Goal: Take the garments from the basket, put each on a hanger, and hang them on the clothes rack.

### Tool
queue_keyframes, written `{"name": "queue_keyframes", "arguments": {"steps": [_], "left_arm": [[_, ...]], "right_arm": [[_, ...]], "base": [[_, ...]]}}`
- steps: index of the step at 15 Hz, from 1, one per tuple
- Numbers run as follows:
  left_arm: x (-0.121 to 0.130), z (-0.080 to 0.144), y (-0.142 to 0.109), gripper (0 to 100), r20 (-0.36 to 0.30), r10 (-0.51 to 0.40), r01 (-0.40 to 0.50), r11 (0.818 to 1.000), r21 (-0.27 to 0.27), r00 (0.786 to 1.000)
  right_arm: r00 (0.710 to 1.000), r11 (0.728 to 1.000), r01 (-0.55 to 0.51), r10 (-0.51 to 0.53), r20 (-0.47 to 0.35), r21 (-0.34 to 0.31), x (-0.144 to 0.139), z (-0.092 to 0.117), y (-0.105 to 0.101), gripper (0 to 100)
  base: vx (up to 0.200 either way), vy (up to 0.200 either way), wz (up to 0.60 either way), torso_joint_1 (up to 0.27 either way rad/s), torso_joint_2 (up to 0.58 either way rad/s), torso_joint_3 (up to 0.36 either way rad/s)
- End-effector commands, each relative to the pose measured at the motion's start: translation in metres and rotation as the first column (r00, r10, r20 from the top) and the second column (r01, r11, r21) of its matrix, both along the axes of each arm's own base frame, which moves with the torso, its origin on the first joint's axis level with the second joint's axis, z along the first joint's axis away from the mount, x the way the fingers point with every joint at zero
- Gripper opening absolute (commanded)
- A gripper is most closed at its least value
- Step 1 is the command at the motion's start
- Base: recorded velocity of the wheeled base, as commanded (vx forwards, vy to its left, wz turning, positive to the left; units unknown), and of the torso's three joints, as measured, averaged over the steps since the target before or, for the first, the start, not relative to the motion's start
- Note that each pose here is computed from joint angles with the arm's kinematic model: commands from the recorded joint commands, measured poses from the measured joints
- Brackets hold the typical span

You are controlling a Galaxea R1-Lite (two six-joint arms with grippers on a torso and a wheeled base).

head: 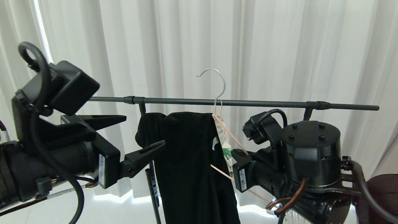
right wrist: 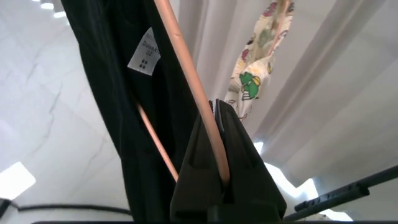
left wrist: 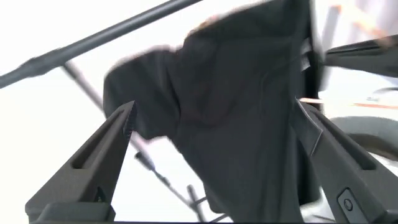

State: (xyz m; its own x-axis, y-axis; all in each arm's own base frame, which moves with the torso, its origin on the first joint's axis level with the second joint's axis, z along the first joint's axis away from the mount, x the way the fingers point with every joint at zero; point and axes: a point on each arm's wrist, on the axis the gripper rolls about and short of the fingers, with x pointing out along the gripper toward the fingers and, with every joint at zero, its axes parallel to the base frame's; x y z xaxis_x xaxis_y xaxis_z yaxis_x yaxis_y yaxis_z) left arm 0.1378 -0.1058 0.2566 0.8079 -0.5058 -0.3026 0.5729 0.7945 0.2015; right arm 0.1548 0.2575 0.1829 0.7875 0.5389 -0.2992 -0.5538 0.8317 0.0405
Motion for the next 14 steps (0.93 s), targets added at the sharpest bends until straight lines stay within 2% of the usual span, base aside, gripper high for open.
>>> {"name": "queue_keyframes", "arguments": {"steps": [1, 3, 5, 6, 7, 8, 12, 13, 14], "left_arm": [[-0.003, 0.003, 0.024, 100, 0.028, -0.025, 0.025, 0.999, -0.024, 0.999], [-0.004, -0.002, 0.033, 100, 0.018, -0.173, 0.173, 0.984, -0.04, 0.985], [-0.007, -0.006, 0.033, 100, 0.012, -0.257, 0.257, 0.966, -0.04, 0.966], [-0.009, -0.014, 0.032, 100, -0.006, -0.339, 0.339, 0.94, -0.043, 0.941], [-0.01, -0.018, 0.031, 100, -0.015, -0.382, 0.381, 0.923, -0.041, 0.924], [-0.011, -0.024, 0.031, 100, -0.026, -0.411, 0.41, 0.911, -0.033, 0.911], [-0.012, -0.031, 0.028, 100, -0.048, -0.44, 0.439, 0.898, -0.027, 0.897], [-0.015, -0.033, 0.026, 100, -0.053, -0.456, 0.455, 0.89, -0.028, 0.888], [-0.02, -0.038, 0.023, 100, -0.068, -0.489, 0.489, 0.872, -0.027, 0.869]], "right_arm": [[1.0, 1.0, -0.018, 0.018, 0.011, -0.005, -0.008, 0.003, -0.01, 0], [0.996, 0.996, -0.084, 0.085, 0.022, -0.032, -0.018, 0.004, -0.022, 0], [0.993, 0.992, -0.117, 0.118, 0.024, -0.038, -0.026, 0.003, -0.028, 0], [0.988, 0.988, -0.15, 0.151, 0.027, -0.035, -0.037, -0.001, -0.03, 0], [0.985, 0.985, -0.169, 0.171, 0.027, -0.04, -0.043, -0.005, -0.031, 0], [0.98, 0.98, -0.193, 0.195, 0.033, -0.055, -0.05, -0.008, -0.033, 0], [0.968, 0.964, -0.243, 0.248, 0.039, -0.103, -0.064, -0.018, -0.043, 0], [0.962, 0.958, -0.265, 0.271, 0.039, -0.11, -0.069, -0.02, -0.043, 0], [0.959, 0.955, -0.276, 0.281, 0.044, -0.105, -0.072, -0.02, -0.042, 0]], "base": [[0.0, 0.0, 0.0, 0.0, 0.0, 0.0], [0.0, 0.0, 0.0, 0.0, 0.0, 0.0], [0.0, 0.0, 0.0, 0.0, 0.0, 0.0], [0.0, 0.0, 0.0, 0.0, 0.0, 0.0], [0.0, 0.0, 0.0, 0.0, 0.0, 0.0], [0.0, 0.0, 0.0, 0.0, 0.0, 0.0], [0.0, 0.0, 0.0, 0.0, 0.0, 0.0], [0.0, 0.0, 0.0, 0.0, 0.0, 0.0], [0.0, 0.0, 0.0, 0.0, 0.0, 0.0]]}}
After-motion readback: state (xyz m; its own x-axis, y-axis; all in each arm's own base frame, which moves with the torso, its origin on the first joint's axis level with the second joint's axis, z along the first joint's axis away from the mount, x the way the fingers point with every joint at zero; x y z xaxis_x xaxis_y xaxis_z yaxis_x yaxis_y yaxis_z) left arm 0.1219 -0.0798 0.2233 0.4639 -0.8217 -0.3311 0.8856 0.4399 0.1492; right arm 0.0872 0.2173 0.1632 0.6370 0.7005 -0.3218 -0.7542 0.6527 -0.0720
